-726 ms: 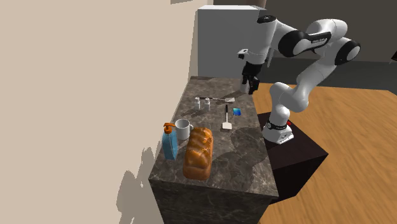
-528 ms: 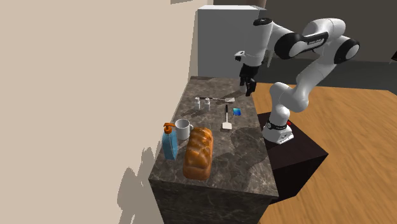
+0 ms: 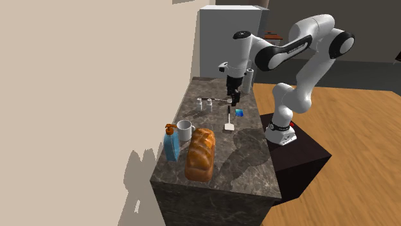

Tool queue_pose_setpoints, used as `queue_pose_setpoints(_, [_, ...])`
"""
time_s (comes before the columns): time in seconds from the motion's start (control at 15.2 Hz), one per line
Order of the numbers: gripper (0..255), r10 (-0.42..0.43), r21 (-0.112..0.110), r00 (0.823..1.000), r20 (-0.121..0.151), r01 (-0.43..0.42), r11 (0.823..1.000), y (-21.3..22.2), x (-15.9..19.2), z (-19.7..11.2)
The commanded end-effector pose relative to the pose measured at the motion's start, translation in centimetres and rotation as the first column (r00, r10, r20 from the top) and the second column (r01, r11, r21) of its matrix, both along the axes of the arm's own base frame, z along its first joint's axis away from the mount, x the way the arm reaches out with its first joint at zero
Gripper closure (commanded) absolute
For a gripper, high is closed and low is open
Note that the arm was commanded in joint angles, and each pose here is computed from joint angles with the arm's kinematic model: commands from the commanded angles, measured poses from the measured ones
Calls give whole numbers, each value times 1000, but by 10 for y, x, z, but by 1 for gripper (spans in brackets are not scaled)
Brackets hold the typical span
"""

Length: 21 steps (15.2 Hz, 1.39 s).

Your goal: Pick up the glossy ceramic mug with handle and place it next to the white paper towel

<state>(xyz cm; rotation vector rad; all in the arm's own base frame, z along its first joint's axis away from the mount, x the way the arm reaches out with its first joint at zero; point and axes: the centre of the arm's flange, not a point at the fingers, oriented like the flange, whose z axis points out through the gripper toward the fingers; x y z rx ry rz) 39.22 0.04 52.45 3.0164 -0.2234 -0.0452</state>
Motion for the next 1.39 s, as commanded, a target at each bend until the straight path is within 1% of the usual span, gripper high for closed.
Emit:
queue_pose_setpoints(0.0, [0,-5,6,1000,1,5,1000,1,28,-12])
queue_pose_setpoints(1.32, [0,-48,62,999,-1,48,997,-10,264,-130])
